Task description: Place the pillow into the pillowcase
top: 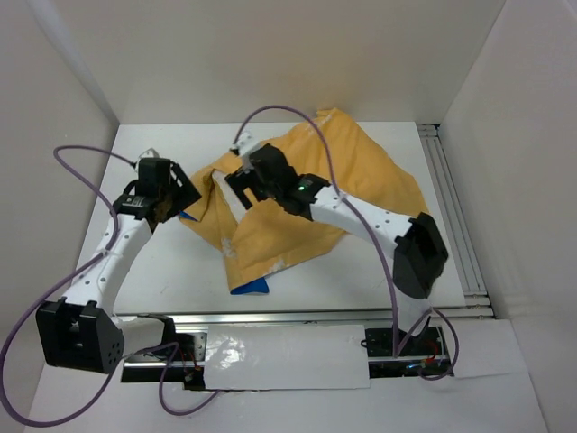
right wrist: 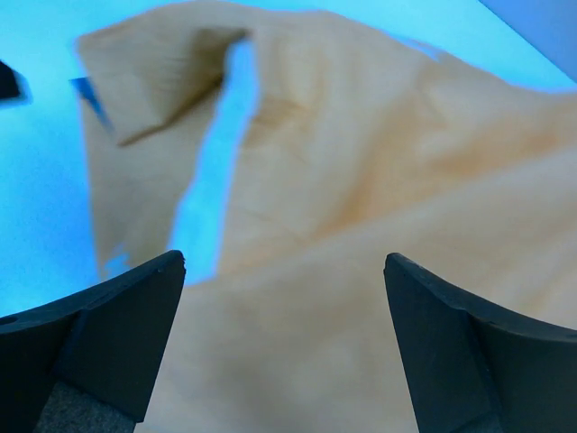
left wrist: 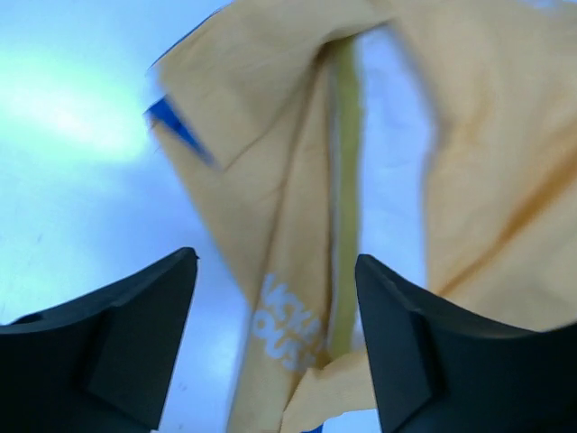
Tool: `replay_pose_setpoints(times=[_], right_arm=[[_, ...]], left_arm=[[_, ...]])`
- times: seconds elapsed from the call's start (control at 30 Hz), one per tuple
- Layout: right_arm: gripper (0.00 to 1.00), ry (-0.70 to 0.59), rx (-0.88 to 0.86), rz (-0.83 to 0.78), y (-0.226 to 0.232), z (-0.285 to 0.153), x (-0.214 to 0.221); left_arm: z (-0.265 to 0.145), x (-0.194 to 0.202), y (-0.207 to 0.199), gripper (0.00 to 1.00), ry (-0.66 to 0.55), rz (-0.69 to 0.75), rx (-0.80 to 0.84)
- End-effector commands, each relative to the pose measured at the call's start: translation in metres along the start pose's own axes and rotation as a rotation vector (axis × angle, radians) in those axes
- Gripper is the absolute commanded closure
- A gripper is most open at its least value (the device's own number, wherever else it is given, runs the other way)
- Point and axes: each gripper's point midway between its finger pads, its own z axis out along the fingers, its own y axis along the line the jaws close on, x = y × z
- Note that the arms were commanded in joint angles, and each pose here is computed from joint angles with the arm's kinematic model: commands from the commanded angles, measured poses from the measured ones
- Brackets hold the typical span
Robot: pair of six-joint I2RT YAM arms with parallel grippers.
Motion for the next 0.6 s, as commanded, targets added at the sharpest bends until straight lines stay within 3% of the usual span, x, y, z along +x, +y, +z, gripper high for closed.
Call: replay_pose_setpoints(times=[0.0,0.07,0.1,0.17,0.2,0.27,0.4,0.47,0.5,0.53,0.57], right_arm=[[0.02,0.061,-0.111,-0.210,0.047,0.019,0.005],[0.00,0.124,-0.124,-0.257,0.060,0.047,0.027],[0.00,0.095,-0.109,-0.257,0.065,0.053,0.011],[0.00,0.191,0.002,-0.280,0.054,0.086,0.043],[0.00,0.168,0.037,-0.262,0.052,0.093,0.027],[0.00,0.279,0.071,-0.291,0.052,0.114,0.067],[0.00,0.368,0.155,-0.297,0.034,0.135,0.102],[0.19,0.403,0.153,-0.311,0.034,0.138,0.119],[0.35,0.412,0.141,-0.278,0.034,0.141,0.125],[0.72,0.413,0.157,-0.241,0.028,0.142,0.126],[1.00,0.374,0.195,-0.192,0.024,0.139,0.112]], left_arm=[[0.005,0.045,0.052,0.20,0.113,-0.061,-0.162],[0.002,0.052,0.057,0.24,0.130,-0.087,-0.151],[0.002,0.050,0.060,0.24,0.121,-0.082,-0.151],[-0.001,0.048,0.061,0.24,0.108,-0.092,-0.139],[0.001,0.048,0.065,0.24,0.105,-0.100,-0.146],[0.003,0.049,0.067,0.24,0.109,-0.108,-0.143],[0.006,0.054,0.073,0.24,0.132,-0.110,-0.153],[0.010,0.058,0.073,0.24,0.147,-0.111,-0.149],[0.011,0.061,0.073,0.24,0.163,-0.102,-0.143],[0.012,0.057,0.074,0.24,0.153,-0.109,-0.143],[0.013,0.060,0.073,0.26,0.166,-0.110,-0.140]])
